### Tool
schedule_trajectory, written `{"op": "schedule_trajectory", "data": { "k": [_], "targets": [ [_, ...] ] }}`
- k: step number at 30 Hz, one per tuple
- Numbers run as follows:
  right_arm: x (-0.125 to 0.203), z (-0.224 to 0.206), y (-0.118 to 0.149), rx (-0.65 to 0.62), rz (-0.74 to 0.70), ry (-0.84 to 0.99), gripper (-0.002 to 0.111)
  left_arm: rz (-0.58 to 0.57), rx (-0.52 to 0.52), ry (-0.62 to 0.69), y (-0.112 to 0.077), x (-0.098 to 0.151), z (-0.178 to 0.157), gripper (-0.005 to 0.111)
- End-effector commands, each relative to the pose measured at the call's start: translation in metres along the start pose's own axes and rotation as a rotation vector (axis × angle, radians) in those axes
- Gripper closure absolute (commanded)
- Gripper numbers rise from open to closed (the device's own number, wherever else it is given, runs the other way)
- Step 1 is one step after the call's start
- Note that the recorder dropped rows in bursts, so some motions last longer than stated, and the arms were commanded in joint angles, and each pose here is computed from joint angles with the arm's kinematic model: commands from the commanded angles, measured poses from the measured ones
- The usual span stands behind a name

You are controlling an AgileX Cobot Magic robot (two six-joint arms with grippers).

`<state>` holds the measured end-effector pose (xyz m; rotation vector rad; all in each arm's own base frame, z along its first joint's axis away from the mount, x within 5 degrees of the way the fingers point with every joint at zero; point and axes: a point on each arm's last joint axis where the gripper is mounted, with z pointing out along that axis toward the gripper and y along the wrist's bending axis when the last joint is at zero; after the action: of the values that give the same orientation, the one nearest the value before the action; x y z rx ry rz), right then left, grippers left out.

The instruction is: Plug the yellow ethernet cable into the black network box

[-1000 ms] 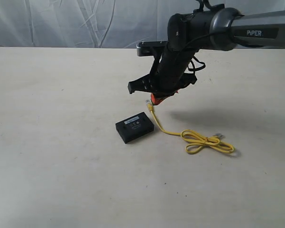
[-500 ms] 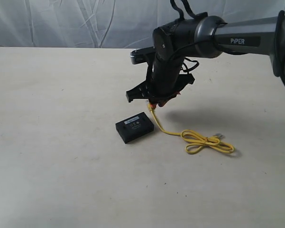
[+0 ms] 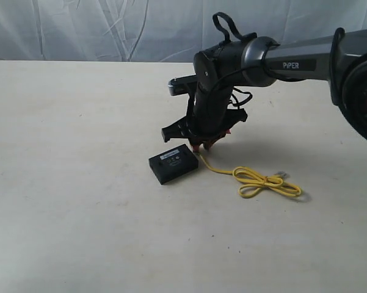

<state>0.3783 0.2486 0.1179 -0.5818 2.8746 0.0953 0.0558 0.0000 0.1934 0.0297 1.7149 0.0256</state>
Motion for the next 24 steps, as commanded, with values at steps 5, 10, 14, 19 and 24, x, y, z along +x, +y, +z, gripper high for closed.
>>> {"op": "schedule_trajectory", "data": {
  "k": [5,10,14,19,24],
  "targets": [
    [0.001,0.008,0.004,-0.002,-0.003,0.012,0.083,-0.006,0.0,0.0,0.0,0.001,0.0,0.107],
    [0.0,0.002,0.003,0.009,-0.015,0.001,0.108,-0.006,0.0,0.0,0.0,0.001,0.0,0.107],
    [-0.002,-0.023,0.0,0.011,-0.014,-0.021,0.108,-0.006,0.0,0.0,0.0,0.001,0.0,0.107],
    [0.002,-0.058,-0.019,0.023,-0.009,-0.014,0.109,-0.006,0.0,0.0,0.0,0.001,0.0,0.107],
    [0.033,-0.075,-0.034,0.028,-0.043,-0.016,0.109,-0.006,0.0,0.0,0.0,0.001,0.0,0.107]
  ]
}}
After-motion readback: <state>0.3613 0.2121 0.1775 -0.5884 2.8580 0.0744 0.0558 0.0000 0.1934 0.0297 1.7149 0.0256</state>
